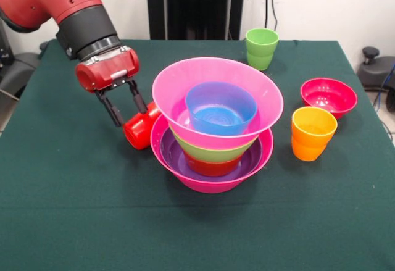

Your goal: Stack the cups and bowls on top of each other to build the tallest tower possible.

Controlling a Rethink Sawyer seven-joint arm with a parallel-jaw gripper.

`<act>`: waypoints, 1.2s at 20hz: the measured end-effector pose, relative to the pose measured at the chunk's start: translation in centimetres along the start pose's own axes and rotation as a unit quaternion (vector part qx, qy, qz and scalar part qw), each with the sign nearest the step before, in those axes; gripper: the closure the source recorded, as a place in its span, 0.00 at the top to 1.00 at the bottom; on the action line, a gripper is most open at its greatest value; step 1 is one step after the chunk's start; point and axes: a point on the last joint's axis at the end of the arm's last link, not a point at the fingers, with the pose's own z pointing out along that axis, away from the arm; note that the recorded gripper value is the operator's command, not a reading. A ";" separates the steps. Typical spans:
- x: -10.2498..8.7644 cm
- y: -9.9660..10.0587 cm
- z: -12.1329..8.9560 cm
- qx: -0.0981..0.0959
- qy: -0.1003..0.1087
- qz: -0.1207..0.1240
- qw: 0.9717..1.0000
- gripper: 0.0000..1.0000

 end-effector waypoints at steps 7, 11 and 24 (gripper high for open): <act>-2.8 -0.5 0.7 -0.003 -0.018 -0.004 1.000 1.00; -4.3 -1.0 0.7 -0.003 -0.022 -0.007 1.000 1.00; -3.5 -3.0 -3.2 0.015 0.036 -0.036 0.999 1.00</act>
